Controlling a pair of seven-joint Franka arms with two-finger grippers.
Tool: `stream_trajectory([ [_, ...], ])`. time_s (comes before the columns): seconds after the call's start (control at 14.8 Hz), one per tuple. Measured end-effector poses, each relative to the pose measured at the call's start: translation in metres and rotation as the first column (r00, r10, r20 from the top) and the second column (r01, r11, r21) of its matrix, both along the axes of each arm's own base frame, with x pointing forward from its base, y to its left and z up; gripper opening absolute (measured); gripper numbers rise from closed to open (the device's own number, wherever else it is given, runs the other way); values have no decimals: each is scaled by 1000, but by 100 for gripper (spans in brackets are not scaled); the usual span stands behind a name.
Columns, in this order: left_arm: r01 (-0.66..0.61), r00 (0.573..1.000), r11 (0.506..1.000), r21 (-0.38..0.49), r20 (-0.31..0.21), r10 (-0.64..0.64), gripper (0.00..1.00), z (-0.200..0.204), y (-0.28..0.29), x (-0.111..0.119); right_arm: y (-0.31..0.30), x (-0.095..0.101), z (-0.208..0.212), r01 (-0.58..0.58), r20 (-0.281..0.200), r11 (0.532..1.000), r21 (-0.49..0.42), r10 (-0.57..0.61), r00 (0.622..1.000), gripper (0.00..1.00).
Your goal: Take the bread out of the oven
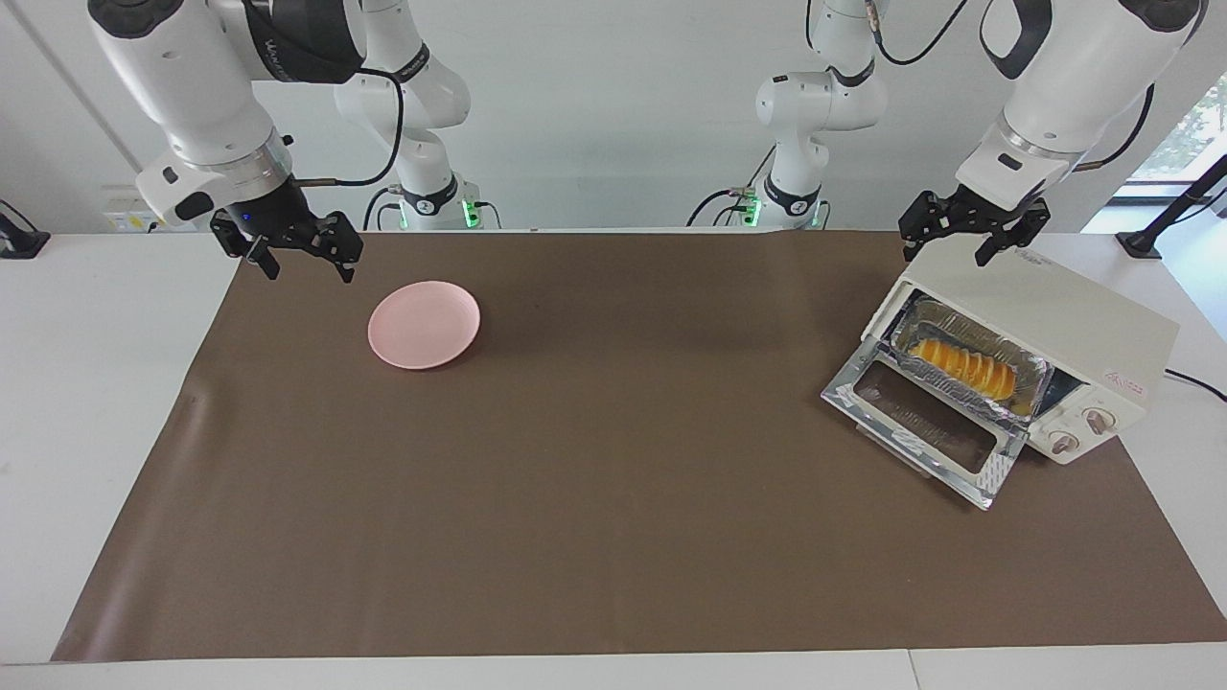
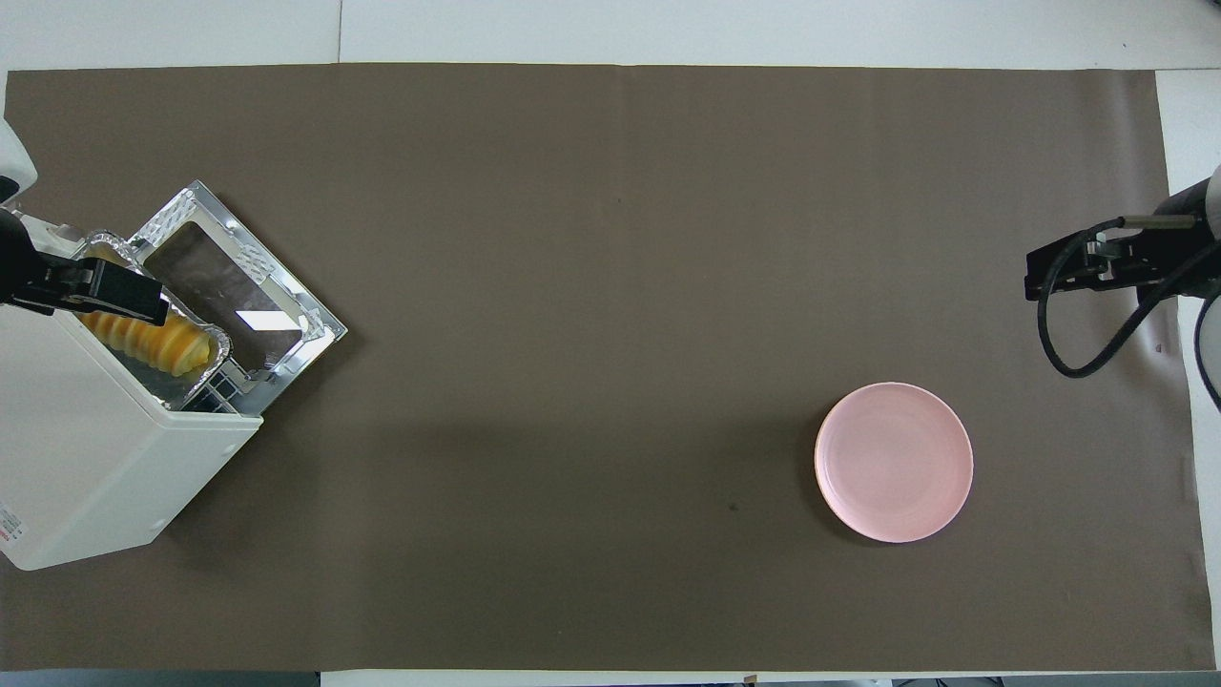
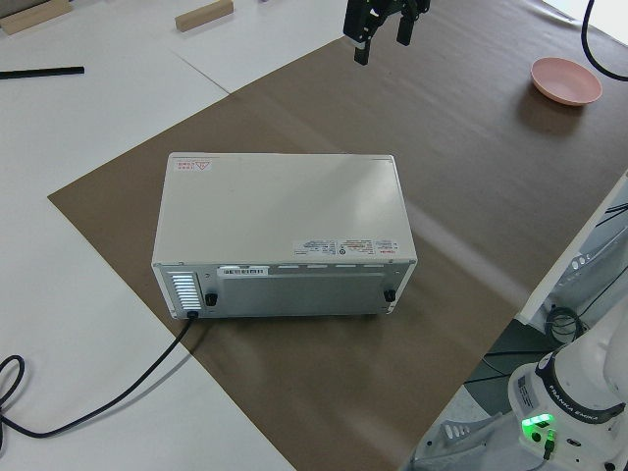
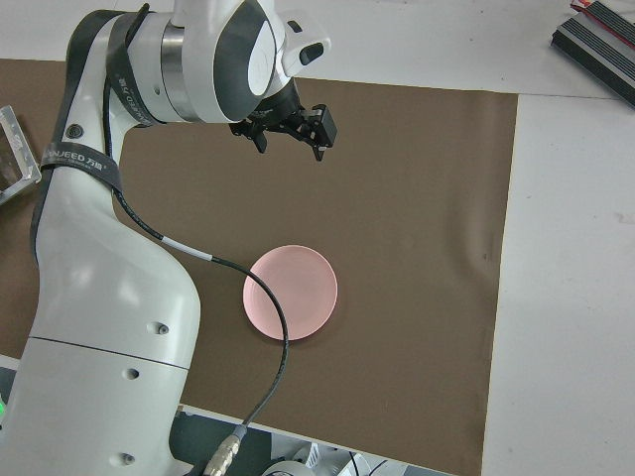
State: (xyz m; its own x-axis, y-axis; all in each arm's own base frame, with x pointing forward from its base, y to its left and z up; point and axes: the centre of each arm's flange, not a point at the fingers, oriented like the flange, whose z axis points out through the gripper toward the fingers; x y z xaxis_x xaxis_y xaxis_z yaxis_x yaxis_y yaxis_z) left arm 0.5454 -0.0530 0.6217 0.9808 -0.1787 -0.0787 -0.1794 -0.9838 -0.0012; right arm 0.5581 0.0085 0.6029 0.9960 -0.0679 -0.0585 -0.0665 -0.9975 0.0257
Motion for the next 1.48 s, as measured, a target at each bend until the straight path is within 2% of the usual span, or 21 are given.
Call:
stream_trajectory([
  [0.74,-3,1000,1000,0,-1,3,100,0,1,0,0,0,0,0,0,1000,0,0,1000,100],
  [1.08,-134,991,991,6,16,134,100,-1,10,6,0,0,0,0,0,1000,0,0,1000,100],
  [1.28,-232,973,972,25,-3,232,100,-22,9,35,0,0,0,0,0,1000,0,0,1000,100],
  [1.48,-408,912,909,86,-13,411,100,-71,10,84,0,0,0,0,0,1000,0,0,1000,100],
])
